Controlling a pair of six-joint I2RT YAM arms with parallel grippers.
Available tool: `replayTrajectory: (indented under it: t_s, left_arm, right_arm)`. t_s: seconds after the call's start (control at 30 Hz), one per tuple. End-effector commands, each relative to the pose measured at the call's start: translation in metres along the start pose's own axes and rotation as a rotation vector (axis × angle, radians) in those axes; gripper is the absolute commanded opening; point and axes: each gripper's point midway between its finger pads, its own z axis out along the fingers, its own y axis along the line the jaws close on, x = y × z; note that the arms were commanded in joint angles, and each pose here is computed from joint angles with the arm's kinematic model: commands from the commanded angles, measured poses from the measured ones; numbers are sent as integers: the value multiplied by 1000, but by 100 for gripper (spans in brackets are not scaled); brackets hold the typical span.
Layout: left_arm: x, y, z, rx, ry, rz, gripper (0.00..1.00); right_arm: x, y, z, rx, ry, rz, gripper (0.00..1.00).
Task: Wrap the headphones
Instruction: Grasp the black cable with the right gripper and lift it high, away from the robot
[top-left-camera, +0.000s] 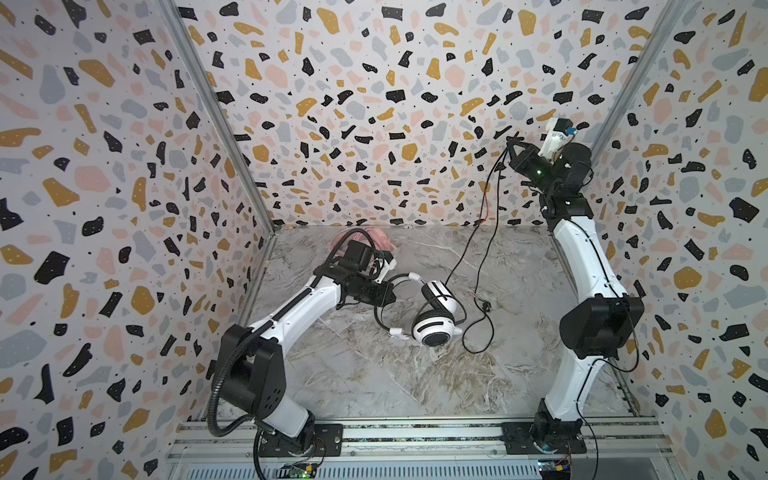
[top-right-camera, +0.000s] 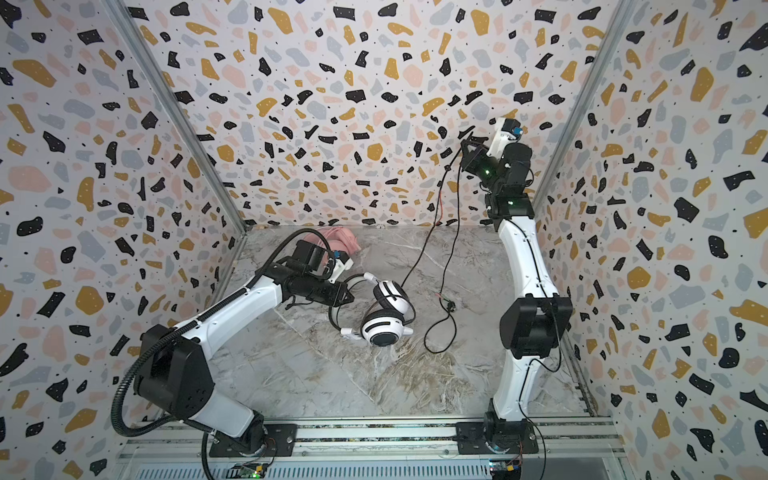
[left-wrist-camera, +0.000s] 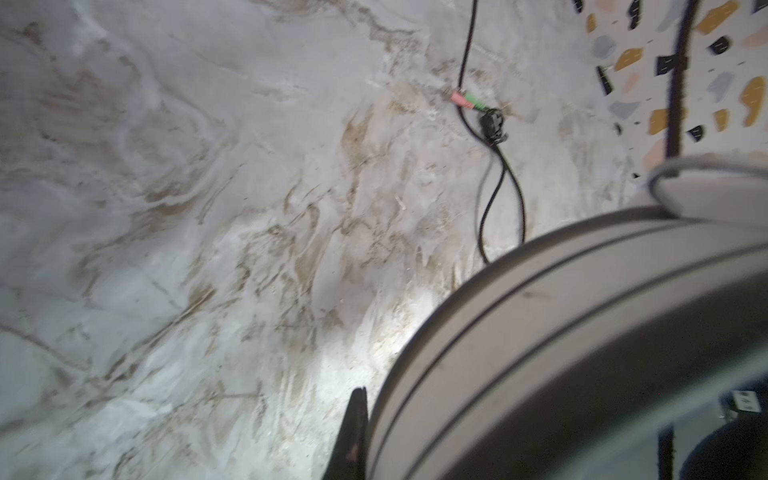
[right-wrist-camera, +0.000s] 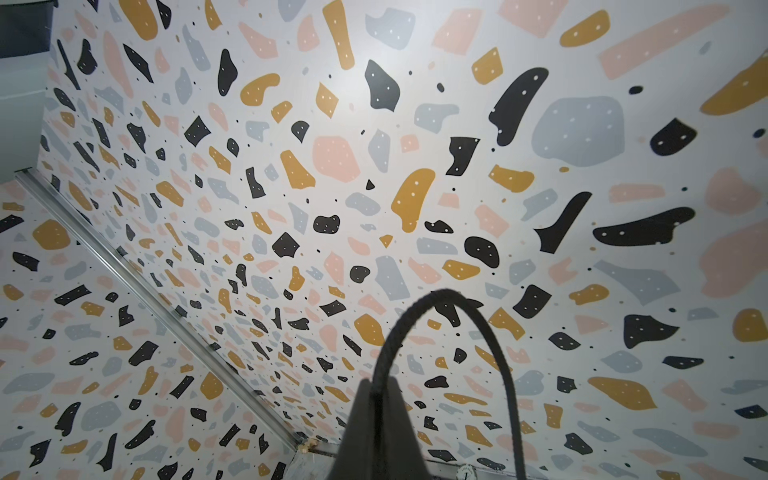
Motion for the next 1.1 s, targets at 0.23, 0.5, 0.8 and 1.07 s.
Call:
replayTrajectory:
  t_s: [0.23, 0.5, 0.8, 1.07]
  left_arm:
    - [26, 16, 23, -160, 158, 46, 0]
    - [30, 9, 36, -319, 209, 109, 0]
    - [19, 13, 52, -383, 206, 100, 0]
    - [-28, 32, 65, -436, 64, 18, 0]
  right_arm:
    - [-43, 92, -33, -245, -34, -23, 0]
    - [-40, 110, -26, -294, -18, -52, 0]
    - [-42, 151, -35, -402, -13, -61, 0]
    - [-31, 193, -67, -501, 0, -37, 0]
